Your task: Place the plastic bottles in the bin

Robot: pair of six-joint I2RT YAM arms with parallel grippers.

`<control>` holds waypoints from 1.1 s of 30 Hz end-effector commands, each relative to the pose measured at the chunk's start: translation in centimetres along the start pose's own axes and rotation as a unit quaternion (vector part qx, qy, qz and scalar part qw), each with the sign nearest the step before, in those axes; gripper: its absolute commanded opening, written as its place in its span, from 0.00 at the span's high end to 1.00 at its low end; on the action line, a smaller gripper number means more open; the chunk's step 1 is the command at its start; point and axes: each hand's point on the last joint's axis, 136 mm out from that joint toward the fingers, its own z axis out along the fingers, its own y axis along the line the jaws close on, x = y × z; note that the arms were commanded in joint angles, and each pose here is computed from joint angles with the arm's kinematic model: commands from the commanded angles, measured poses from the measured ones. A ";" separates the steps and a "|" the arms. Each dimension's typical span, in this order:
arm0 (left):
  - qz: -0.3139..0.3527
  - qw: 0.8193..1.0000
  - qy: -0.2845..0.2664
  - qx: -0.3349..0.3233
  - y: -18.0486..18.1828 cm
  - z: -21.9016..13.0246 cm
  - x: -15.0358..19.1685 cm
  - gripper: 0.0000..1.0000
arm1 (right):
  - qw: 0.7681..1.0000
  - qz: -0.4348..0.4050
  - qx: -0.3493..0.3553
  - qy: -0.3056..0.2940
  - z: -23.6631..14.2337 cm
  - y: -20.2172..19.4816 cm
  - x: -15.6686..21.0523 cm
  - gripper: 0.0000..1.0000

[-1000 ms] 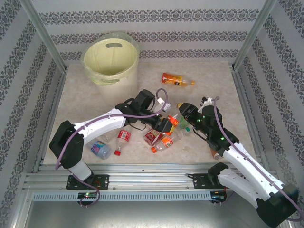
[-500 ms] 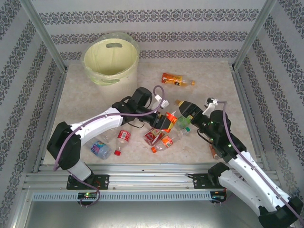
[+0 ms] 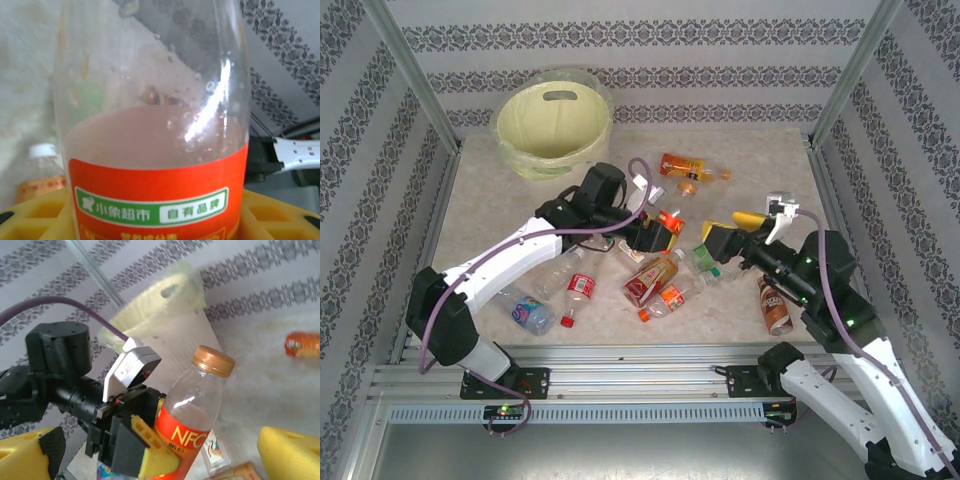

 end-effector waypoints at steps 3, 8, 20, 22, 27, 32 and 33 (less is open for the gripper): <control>0.031 0.994 -0.025 -0.100 1.0 -4.2 -4.0 0.49 | 0.995 -0.097 -0.032 -0.009 -1.1 2.7 -2.7 0.02; 0.032 0.976 -0.047 -0.209 3.3 -7.9 -7.1 0.48 | 0.988 -0.139 -0.053 -0.036 -2.2 4.9 -5.3 0.02; 0.044 0.884 -0.081 -0.459 11.3 -18.8 -13.0 0.48 | 0.983 -0.161 -0.069 -0.053 -3.7 6.7 -7.2 0.02; 0.046 0.871 -0.076 -0.484 12.6 -19.8 -13.6 0.48 | 0.984 -0.158 -0.068 -0.050 -3.7 6.6 -7.0 0.02; 0.057 0.837 -0.036 -0.543 16.5 -21.1 -14.2 0.47 | 0.988 -0.145 -0.030 -0.045 -3.5 5.1 -6.9 0.02; 0.029 0.832 -0.018 -0.554 20.3 -21.2 -14.1 0.47 | 0.991 -0.128 -0.005 -0.036 -3.2 4.0 -6.5 0.02; 0.021 0.832 -0.012 -0.554 21.1 -21.0 -13.9 0.47 | 0.992 -0.123 0.006 -0.033 -3.1 3.6 -6.4 0.02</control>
